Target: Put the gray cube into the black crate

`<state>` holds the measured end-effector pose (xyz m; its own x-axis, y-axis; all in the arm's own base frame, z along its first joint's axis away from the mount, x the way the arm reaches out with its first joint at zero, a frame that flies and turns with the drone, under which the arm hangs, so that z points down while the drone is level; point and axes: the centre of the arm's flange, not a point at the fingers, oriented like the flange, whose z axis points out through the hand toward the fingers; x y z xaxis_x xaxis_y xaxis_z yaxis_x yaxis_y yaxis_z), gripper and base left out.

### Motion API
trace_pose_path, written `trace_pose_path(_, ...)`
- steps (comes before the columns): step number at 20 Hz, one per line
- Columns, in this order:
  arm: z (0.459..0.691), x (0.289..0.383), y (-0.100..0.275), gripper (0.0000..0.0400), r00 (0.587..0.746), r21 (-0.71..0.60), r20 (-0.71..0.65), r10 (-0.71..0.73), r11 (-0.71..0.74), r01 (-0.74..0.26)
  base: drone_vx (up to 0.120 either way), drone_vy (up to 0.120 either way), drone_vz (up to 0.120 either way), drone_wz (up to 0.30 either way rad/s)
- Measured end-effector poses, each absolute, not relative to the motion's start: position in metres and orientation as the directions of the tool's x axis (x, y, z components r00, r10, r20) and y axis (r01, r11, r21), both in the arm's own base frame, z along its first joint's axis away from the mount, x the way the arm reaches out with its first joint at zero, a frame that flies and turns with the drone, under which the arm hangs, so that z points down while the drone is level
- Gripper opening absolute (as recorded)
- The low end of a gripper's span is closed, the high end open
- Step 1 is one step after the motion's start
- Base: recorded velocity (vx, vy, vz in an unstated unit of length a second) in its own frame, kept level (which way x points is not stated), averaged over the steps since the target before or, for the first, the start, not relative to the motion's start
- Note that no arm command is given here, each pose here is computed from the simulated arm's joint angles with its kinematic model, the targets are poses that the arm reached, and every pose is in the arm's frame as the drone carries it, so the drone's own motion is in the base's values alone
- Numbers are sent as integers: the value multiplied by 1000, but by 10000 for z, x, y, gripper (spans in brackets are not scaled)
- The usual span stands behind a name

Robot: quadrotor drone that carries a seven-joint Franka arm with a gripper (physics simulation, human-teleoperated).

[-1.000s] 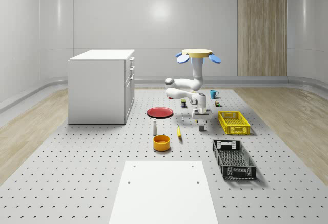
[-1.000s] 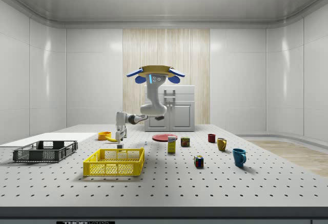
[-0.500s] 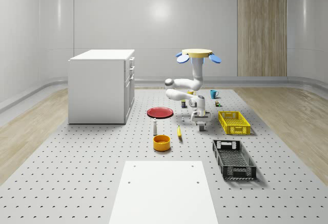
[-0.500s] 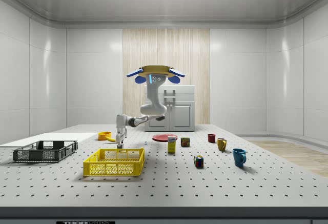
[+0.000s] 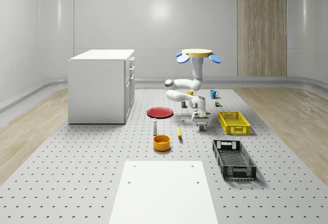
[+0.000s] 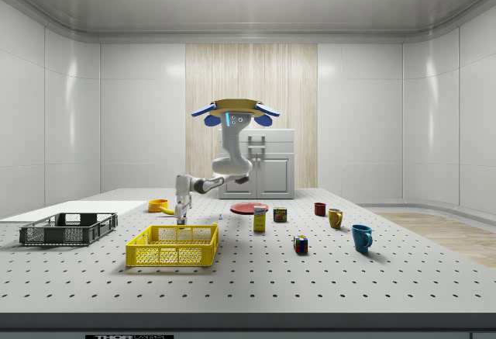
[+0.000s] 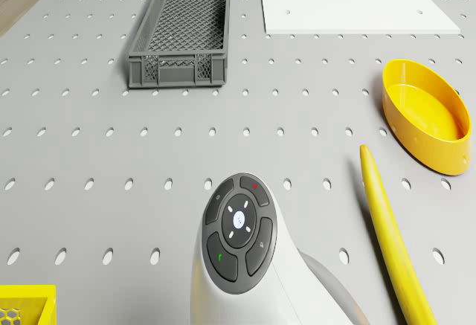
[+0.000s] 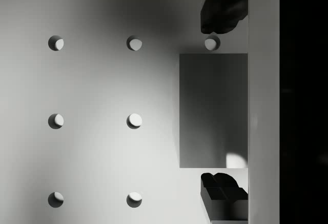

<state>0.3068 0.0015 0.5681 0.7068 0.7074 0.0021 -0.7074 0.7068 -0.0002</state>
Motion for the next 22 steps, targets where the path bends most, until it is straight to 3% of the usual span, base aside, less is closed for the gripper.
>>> trace_pose_path(4,5720,3068,6,400,707,0,2,707,707,-707,0,0,0,0)
trace_pose_path(7,5734,3068,4,321,707,0,2,707,707,-707,0,0,0,0)
trace_pose_path(11,5742,3068,2,277,707,0,2,707,707,-707,0,0,0,0)
trace_pose_path(22,5623,3068,1,252,707,0,2,707,707,-707,0,0,4,0)
